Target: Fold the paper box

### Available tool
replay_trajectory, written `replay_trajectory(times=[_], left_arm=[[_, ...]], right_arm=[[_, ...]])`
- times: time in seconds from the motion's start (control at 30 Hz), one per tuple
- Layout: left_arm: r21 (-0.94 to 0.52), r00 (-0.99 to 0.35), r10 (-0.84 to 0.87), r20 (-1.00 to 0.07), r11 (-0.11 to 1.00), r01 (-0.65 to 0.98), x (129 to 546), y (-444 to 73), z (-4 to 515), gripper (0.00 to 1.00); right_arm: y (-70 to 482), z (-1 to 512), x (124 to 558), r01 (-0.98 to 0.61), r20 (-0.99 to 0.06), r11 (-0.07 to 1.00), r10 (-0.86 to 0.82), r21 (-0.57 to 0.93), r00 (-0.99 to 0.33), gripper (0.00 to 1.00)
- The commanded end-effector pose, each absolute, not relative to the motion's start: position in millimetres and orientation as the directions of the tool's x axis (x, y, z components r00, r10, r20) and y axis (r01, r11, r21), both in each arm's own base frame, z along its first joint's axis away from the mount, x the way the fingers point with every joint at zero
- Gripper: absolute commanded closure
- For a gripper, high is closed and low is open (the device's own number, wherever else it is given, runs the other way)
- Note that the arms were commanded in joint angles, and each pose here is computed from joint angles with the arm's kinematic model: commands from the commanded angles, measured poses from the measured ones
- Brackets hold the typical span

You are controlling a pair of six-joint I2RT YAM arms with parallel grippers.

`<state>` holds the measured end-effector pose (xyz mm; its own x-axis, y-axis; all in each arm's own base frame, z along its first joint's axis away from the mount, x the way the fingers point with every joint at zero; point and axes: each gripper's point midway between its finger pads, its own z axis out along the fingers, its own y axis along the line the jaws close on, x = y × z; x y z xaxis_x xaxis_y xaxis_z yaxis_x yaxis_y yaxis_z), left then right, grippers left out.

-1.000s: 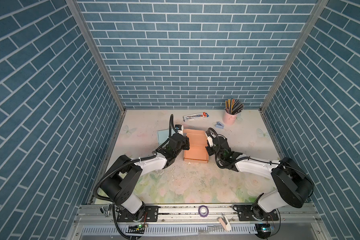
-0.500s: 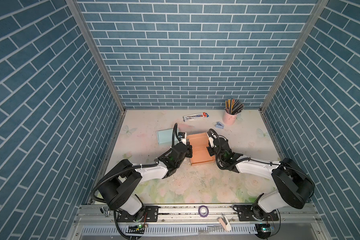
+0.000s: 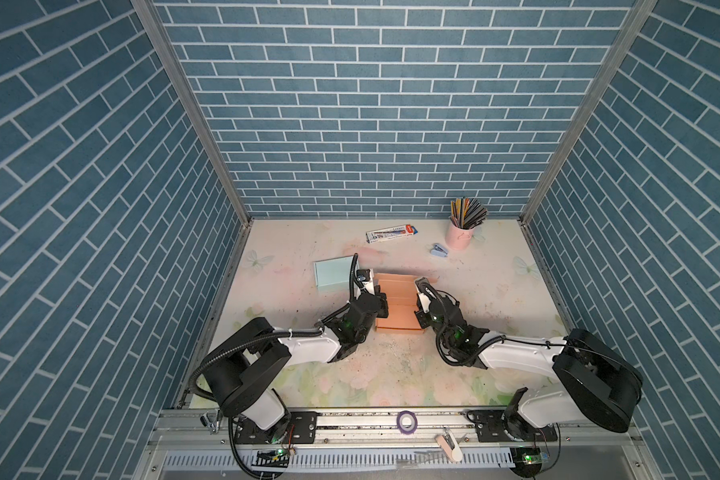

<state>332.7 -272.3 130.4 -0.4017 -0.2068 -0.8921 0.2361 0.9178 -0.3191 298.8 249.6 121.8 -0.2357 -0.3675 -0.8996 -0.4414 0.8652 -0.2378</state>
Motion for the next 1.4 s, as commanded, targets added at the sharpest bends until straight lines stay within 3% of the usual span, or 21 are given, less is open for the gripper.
replay_trajectory(times=[0.0, 0.8, 1.0, 1.23, 1.37], left_arm=[[-0.357, -0.458, -0.203, -0.865, 0.892, 0.279, 313.0, -286.2, 112.6, 0.99], [-0.337, -0.513, -0.150, -0.845, 0.895, 0.294, 276.6, -274.4, 60.2, 0.99], [-0.313, -0.512, -0.132, -0.849, 0.906, 0.285, 277.2, -270.9, 51.5, 0.99], [-0.280, -0.514, -0.098, -0.852, 0.915, 0.290, 280.2, -274.4, 42.4, 0.99], [-0.271, -0.520, -0.089, -0.849, 0.919, 0.286, 282.6, -276.3, 37.2, 0.98]], right_arm=[[271.4, 134.3, 285.9, -0.495, -0.935, 0.847, -0.312, -0.193, -0.170, 0.73], [267.7, 114.6, 254.5, -0.523, -0.951, 0.850, -0.208, -0.060, -0.229, 0.68], [260.2, 113.4, 240.8, -0.542, -0.953, 0.840, -0.163, 0.001, -0.254, 0.58], [238.4, 123.2, 225.5, -0.546, -0.964, 0.837, -0.109, 0.042, -0.242, 0.36], [227.0, 142.8, 219.1, -0.541, -0.972, 0.838, -0.060, 0.076, -0.229, 0.30]])
